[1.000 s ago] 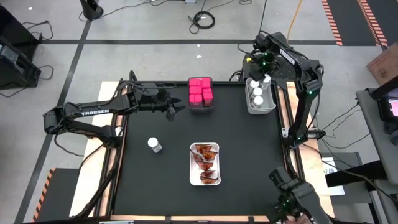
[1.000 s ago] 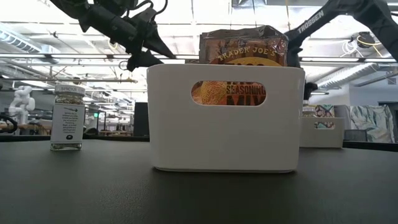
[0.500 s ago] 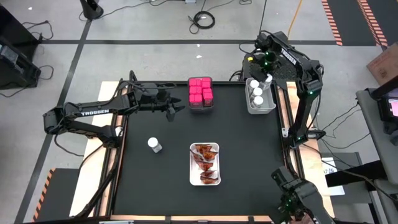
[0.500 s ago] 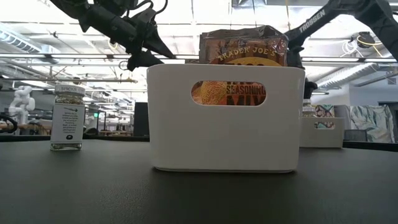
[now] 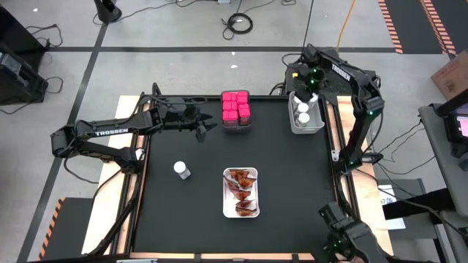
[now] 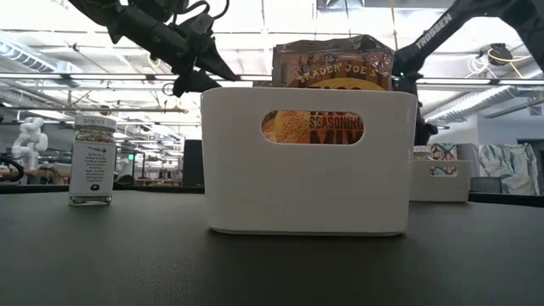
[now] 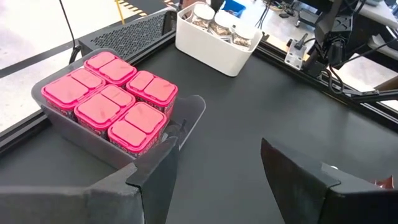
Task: Sort spices by type
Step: Put the white seasoning bottle into the gray bin
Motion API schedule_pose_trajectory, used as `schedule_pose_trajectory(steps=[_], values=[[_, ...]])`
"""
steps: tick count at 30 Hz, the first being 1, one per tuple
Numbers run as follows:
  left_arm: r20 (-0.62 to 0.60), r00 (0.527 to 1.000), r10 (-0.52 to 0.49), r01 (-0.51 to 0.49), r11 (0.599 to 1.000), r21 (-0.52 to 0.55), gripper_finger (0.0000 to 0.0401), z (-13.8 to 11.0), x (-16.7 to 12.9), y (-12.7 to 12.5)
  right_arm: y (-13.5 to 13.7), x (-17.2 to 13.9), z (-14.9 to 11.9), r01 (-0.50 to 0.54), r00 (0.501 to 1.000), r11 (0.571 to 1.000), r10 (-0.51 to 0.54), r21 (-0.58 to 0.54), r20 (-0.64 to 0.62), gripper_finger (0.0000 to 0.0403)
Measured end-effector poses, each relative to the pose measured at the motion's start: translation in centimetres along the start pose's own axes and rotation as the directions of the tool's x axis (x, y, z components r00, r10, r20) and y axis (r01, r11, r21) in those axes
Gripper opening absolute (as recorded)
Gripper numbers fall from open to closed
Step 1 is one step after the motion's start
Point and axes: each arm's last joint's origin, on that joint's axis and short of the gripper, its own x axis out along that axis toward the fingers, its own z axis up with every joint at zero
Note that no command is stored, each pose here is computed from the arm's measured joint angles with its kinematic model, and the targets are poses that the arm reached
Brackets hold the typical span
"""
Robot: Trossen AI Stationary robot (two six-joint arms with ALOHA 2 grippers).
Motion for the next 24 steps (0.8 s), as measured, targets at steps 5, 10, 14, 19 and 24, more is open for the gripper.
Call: schedule_pose_trajectory(steps=[5,10,14,19,24], values=[[0.002,1.0,0.007,-0.007,1.0,-0.004,0.0231,0.1,0.0,0.2,0.2,1.2,-0.7,0.015,0.999,1.0,-0.015,0.023,0.029,0.0198],[0.007,1.0,0.025,-0.025,1.0,-0.017,0.0231,0.2,-0.1,0.7,0.3,1.8,-0.7,0.017,0.999,0.999,-0.018,0.029,0.048,0.0199],[0.008,1.0,0.027,-0.027,0.999,-0.02,0.0231,0.2,-0.1,0.8,0.4,1.7,-0.4,0.021,0.997,0.999,-0.024,0.043,0.069,0.021],[0.006,1.0,0.021,-0.021,1.0,-0.02,0.0231,0.2,-0.1,0.8,0.3,1.7,-0.1,0.02,0.997,0.999,-0.023,0.043,0.073,0.0244],[0.006,1.0,0.02,-0.02,1.0,-0.021,0.0231,0.2,-0.1,0.8,0.3,1.0,-0.2,0.015,0.998,0.999,-0.018,0.039,0.066,0.027]])
